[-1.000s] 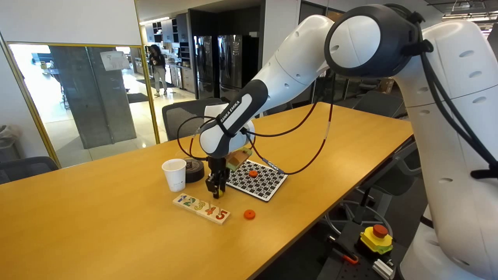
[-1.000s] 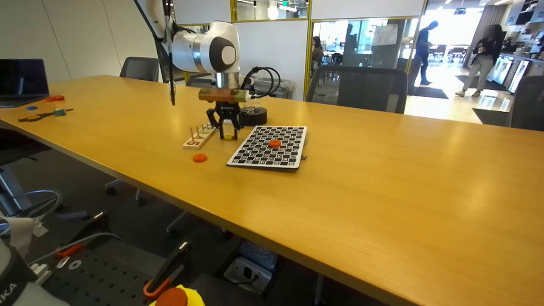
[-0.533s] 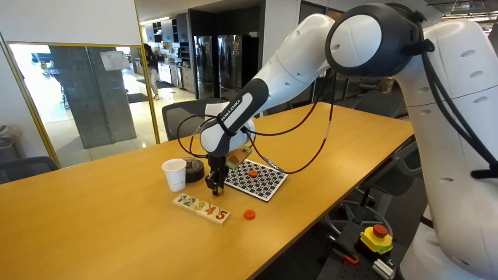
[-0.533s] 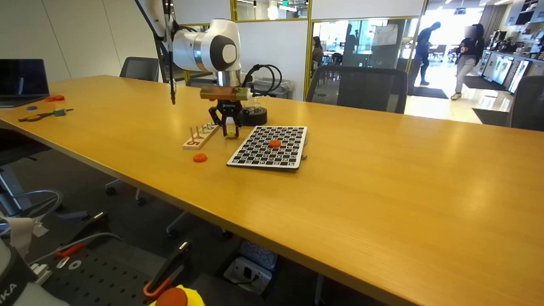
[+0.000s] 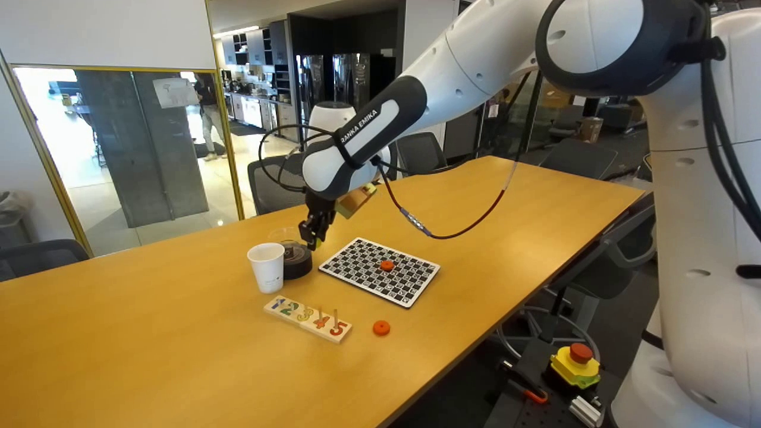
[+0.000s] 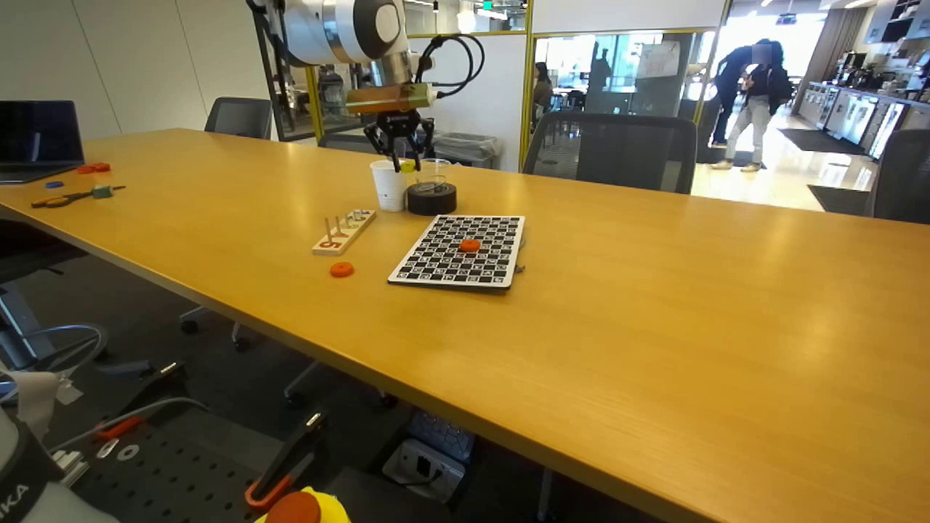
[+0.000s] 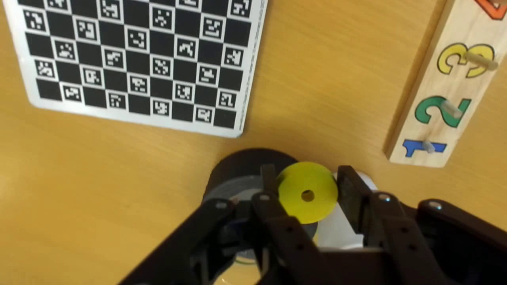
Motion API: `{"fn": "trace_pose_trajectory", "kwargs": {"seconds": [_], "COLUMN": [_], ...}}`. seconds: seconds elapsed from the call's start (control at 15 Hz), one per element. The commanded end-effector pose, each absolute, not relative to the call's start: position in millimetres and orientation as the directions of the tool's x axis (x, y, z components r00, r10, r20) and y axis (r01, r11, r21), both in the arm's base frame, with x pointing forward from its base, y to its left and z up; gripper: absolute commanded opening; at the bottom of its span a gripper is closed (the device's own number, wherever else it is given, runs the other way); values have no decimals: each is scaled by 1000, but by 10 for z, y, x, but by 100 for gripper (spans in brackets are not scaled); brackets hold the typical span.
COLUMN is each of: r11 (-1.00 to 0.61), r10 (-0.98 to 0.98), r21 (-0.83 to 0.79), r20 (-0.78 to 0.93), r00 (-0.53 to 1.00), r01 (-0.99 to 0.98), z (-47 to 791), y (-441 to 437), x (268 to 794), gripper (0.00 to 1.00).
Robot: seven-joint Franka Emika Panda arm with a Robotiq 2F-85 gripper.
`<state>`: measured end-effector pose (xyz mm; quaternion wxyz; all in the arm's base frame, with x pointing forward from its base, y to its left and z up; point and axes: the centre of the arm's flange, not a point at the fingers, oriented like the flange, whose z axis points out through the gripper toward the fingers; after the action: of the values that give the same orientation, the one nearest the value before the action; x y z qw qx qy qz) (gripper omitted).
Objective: Put the orange rings inside the clear cup, place the yellow rings inside the white cup
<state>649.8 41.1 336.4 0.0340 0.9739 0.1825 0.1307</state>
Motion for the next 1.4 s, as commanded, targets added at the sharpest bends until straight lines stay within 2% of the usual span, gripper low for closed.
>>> {"fn": "trace_pose_trajectory", "kwargs": {"seconds": [0.0, 0.6, 1.13, 1.2, 1.27, 1.33], "r11": [-903, -808, -800, -797, -796, -797], "r10": [430, 578, 586, 590, 591, 590], "r21": [132, 122, 89, 76, 64, 58], "r20": [306, 346, 330, 312, 299, 289], "r00": [849, 739, 740, 745, 749, 754], "r01": [410, 576, 593, 599, 602, 601], "z": [3599, 3647, 3411, 3389, 3362, 3352], "y": [662, 1181, 1079, 1066, 1051, 1026], "x": [6698, 7048, 7307, 7327, 7335, 7333], "gripper": [20, 20, 20, 29, 67, 68]}}
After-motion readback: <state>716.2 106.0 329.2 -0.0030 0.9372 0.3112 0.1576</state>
